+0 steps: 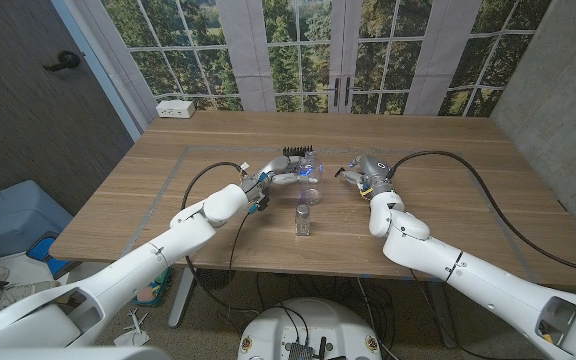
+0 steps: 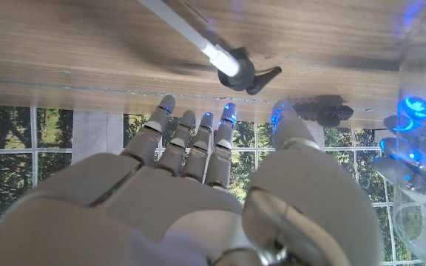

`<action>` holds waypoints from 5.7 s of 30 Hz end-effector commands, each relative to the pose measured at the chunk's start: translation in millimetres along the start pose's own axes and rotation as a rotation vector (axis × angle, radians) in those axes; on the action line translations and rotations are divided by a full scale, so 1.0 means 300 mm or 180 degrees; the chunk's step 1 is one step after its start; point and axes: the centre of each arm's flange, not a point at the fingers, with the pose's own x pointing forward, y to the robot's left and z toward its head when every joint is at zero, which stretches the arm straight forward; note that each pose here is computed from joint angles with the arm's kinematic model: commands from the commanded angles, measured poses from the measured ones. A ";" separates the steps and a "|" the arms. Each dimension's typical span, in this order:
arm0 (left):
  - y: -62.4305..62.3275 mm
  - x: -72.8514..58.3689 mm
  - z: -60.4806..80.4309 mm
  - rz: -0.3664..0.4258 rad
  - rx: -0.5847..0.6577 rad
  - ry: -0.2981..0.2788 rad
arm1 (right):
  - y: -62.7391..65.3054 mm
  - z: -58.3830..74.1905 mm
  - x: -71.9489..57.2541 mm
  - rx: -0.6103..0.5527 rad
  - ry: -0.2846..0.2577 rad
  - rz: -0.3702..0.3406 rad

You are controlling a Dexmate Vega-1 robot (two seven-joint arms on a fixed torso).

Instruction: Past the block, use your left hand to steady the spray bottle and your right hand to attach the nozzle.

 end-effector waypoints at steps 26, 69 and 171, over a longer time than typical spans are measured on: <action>0.021 0.005 0.001 -0.0043 -0.0053 -0.0014 | 0.054 -0.022 0.031 -0.0481 0.0284 0.0025; 0.030 0.016 0.009 -0.0075 -0.0001 -0.0042 | -0.023 -0.043 0.058 0.1203 0.0006 -0.0855; -0.056 0.081 0.119 -0.0285 0.0318 -0.0134 | -0.231 0.150 0.042 0.3847 -0.1273 -0.2066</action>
